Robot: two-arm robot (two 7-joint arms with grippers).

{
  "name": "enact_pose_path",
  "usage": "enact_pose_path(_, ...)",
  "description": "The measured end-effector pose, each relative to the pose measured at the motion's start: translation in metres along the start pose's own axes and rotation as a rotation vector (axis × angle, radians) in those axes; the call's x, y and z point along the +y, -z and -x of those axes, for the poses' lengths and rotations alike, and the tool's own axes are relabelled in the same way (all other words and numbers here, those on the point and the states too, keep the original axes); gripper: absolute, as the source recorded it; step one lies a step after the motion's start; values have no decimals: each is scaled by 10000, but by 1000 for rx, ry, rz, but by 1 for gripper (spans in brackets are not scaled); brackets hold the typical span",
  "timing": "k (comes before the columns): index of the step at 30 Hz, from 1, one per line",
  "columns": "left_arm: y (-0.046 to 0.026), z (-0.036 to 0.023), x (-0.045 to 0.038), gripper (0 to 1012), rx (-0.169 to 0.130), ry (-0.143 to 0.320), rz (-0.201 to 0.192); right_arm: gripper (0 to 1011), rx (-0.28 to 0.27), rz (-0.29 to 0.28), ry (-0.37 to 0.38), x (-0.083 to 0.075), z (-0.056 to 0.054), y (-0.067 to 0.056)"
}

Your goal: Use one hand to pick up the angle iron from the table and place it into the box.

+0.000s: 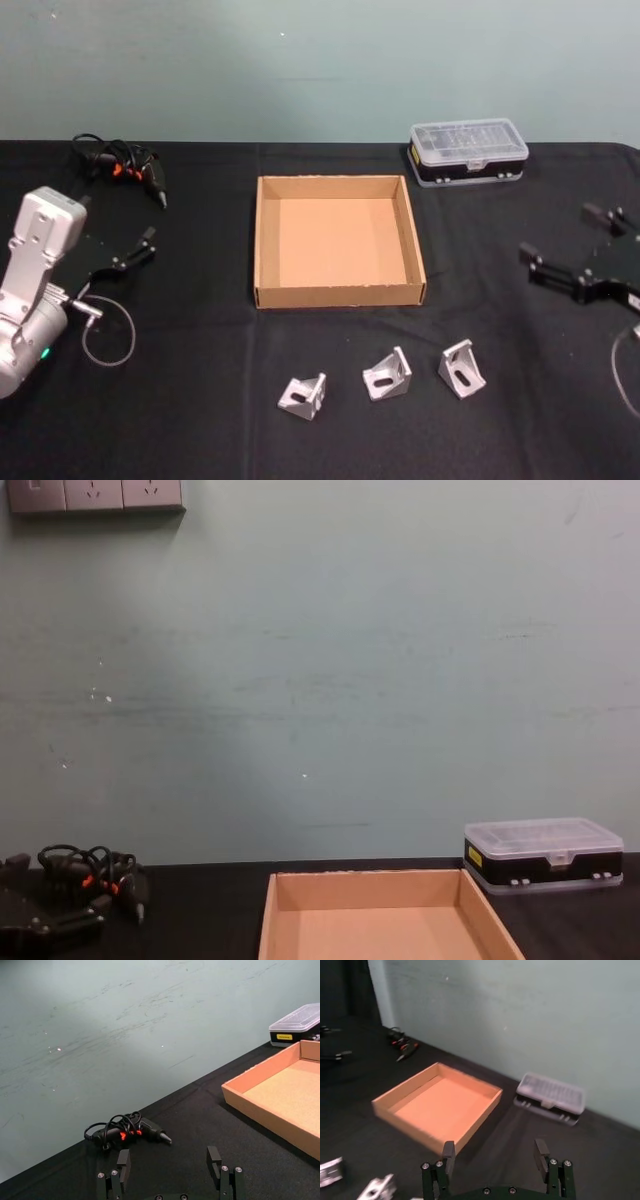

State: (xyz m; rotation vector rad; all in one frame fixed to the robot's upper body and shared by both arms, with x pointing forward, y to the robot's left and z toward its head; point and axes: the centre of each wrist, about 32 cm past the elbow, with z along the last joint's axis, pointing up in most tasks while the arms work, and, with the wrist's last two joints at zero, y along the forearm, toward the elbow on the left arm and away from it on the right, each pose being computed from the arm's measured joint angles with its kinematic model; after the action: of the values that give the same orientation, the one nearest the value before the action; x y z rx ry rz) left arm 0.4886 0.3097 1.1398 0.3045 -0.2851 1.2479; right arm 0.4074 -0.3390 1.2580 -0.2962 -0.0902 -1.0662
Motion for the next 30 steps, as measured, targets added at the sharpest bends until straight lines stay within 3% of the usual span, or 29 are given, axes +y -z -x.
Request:
enact_pose_path(5, 0, 0, 0, 1000, 0, 0, 0, 1000, 84, 74, -63, -83, 68, -30)
enact_pose_path(8, 0, 0, 0, 1000, 0, 0, 0, 1000, 101, 113, -104, -88, 102, -23)
enact_pose_path(19, 0, 0, 0, 1000, 0, 0, 0, 1000, 72, 239, -207, 12, 178, 74)
enact_pose_path(30, 0, 0, 0, 1000, 0, 0, 0, 1000, 61, 307, -239, 140, 238, 167)
